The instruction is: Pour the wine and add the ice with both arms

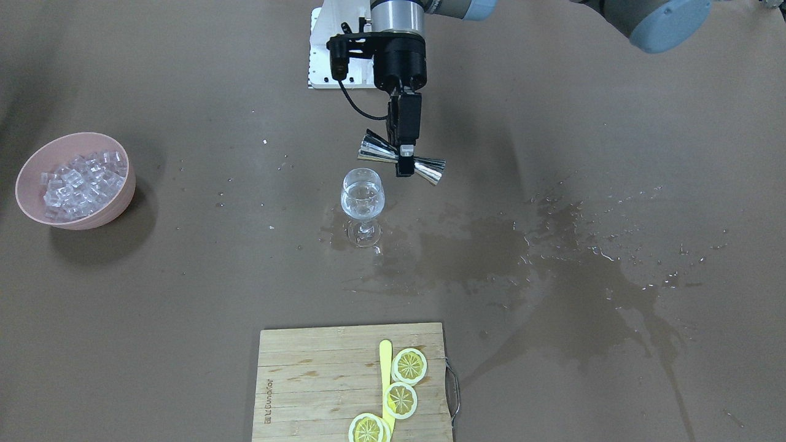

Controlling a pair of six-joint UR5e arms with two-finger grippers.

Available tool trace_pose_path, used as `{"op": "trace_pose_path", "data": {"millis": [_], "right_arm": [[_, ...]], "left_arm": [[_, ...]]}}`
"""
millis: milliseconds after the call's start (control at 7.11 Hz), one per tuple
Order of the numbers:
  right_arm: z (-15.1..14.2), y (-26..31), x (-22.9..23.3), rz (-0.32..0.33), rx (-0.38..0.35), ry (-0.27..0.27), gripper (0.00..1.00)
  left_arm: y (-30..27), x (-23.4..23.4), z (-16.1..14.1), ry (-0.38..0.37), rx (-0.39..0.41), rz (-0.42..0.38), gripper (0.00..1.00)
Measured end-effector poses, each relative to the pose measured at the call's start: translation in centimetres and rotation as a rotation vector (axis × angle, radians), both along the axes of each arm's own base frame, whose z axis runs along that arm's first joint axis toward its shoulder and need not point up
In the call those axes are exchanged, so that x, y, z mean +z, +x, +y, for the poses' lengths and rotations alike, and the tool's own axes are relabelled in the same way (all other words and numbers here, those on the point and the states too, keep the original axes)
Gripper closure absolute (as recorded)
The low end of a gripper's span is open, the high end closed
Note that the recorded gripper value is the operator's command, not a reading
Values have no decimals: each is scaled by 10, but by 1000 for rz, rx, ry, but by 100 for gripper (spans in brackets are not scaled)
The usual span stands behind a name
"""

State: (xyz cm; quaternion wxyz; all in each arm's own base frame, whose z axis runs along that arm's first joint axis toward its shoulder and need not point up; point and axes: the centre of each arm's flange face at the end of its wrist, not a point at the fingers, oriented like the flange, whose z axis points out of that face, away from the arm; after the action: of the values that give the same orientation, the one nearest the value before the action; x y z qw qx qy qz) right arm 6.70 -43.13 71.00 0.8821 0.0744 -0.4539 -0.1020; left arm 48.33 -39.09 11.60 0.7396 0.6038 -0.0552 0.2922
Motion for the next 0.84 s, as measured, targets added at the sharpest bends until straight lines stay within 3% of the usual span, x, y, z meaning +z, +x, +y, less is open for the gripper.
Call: {"op": "trace_pose_path", "data": {"millis": [141,281,562,843], "right_arm": [[-1,0,-3,1,0,22,0],[-3,0,-7,4,0,47,0],[-8,1,-18,25,1,107,0],[-13,2,-38,41,3,167,0]], "left_arm": [[-9,37,1,-42,-51,236,100],[-20,75,2,-74,-82,419,100],[-50,160,8,-150,-106,687,100],[-92,238,12,-244,-145,877,100]]}}
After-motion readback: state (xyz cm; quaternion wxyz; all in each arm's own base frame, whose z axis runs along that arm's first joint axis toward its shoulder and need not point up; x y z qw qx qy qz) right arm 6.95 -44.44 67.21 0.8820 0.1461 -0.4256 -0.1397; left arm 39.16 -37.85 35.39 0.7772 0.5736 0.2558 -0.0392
